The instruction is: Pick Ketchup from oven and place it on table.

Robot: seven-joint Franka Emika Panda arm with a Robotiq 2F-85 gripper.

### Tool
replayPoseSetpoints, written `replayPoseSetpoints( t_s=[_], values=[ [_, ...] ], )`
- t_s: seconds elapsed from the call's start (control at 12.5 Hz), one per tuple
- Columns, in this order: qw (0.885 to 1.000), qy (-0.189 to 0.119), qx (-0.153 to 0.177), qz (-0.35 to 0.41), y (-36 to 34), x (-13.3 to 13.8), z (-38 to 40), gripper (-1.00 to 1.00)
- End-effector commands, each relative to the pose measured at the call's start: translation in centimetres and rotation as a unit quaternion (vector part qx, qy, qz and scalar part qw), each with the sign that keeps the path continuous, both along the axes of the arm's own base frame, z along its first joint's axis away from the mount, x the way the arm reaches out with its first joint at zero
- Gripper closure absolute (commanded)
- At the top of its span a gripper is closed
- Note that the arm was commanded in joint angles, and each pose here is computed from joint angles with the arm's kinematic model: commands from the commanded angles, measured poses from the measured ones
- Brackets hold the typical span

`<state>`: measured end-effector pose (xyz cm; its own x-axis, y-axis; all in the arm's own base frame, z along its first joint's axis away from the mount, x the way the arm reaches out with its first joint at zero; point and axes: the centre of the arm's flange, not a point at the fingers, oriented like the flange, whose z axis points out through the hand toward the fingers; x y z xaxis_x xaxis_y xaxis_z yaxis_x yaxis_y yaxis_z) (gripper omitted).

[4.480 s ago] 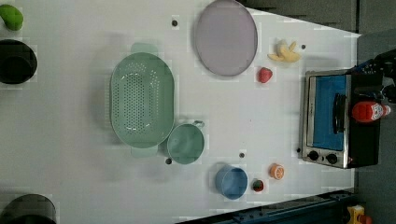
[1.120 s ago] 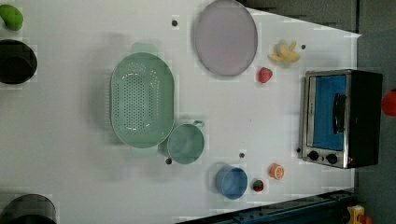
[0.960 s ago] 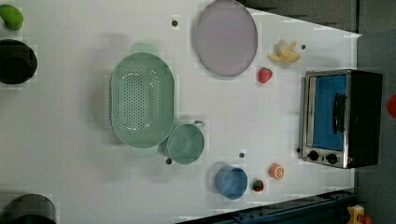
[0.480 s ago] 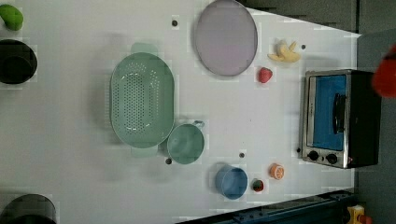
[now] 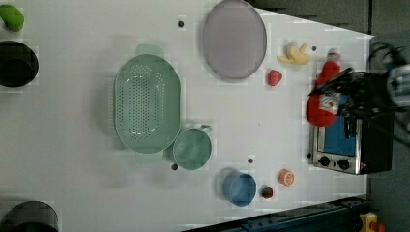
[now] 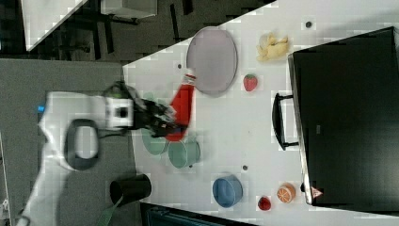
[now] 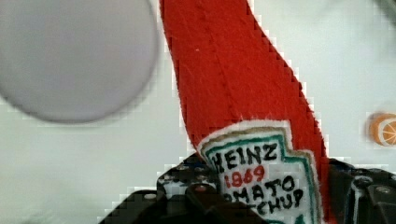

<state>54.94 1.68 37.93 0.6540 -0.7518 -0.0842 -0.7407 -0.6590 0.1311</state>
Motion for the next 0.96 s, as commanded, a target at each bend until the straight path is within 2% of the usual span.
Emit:
replayPoseSetpoints(
  t_s=[0.08,0.32,0.48,0.56,0.64,0.72,0.88,0.96],
  values=[
    [0.999,-0.005,0.000,-0.052,-4.1,-2.0,-6.2,-0.24],
    [0.999,-0.019,-0.007,-0.048,-4.0,-2.7,-11.1,-0.24],
    [0.999,-0.009,-0.013,-0.044,-3.6,-2.7,-14.1,-0.24],
    [0.999,-0.021,-0.015,-0.038,-3.1,-2.3,-15.7,-0.25],
    [0.999,-0.033,-0.013,-0.034,-2.7,-1.9,-15.6,-0.76],
    [0.998,-0.042,-0.012,-0.034,-2.6,-1.7,-14.7,-1.00],
    [0.998,-0.047,-0.008,-0.035,-2.6,-1.6,-13.0,-1.00],
    [0.997,-0.061,-0.004,-0.038,-2.5,-1.1,-9.9,-1.00]
  ],
)
